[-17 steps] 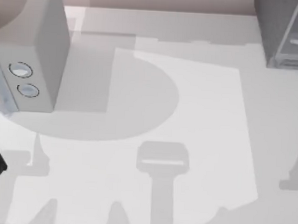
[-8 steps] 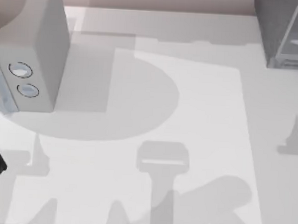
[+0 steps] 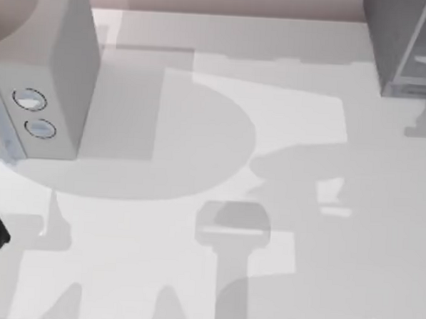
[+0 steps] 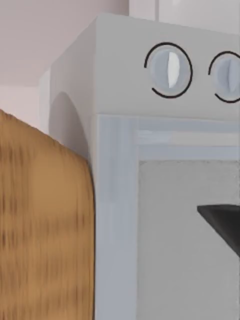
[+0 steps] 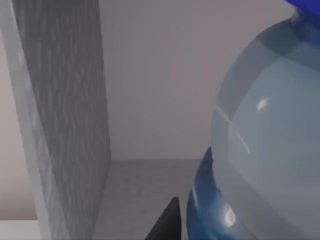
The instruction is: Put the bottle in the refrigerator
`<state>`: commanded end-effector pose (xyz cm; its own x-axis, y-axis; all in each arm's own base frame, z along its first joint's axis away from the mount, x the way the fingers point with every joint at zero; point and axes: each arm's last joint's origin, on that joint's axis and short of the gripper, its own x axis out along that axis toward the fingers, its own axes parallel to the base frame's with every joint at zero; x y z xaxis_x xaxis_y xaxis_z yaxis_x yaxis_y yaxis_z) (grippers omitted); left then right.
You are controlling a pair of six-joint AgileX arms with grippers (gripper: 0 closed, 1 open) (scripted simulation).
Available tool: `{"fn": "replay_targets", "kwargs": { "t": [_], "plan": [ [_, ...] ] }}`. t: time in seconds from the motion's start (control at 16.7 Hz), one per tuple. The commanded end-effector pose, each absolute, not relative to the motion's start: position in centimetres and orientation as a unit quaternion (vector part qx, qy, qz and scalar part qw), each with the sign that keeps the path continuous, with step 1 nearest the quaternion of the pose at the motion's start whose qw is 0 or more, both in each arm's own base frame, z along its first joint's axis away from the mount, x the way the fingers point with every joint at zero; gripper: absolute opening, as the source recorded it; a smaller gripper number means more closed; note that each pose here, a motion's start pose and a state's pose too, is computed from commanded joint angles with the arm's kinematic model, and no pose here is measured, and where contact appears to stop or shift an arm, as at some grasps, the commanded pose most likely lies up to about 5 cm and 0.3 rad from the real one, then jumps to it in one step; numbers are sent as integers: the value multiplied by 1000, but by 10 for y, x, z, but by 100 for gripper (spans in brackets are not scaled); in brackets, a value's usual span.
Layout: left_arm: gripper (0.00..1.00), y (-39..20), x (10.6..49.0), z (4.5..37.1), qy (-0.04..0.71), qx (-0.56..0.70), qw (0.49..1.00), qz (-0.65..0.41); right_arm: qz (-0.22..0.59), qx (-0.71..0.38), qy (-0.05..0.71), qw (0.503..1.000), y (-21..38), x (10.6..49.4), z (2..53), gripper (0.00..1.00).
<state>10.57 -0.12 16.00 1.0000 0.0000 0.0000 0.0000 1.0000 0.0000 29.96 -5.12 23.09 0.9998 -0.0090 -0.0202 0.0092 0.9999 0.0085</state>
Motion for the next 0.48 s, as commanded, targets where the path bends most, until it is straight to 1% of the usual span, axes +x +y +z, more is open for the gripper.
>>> {"fn": "replay_targets", "kwargs": {
  "t": [0.12, 0.24, 0.48],
  "plan": [
    [100, -1, 106, 160, 0, 0, 1000, 0, -3, 7, 20, 1000, -65, 336, 205, 1],
    [100, -1, 106, 160, 0, 0, 1000, 0, -1, 8, 22, 1000, -78, 363, 180, 1],
    [100, -1, 106, 160, 0, 0, 1000, 0, 0, 4, 9, 1000, -97, 395, 143, 1]
  ]
}}
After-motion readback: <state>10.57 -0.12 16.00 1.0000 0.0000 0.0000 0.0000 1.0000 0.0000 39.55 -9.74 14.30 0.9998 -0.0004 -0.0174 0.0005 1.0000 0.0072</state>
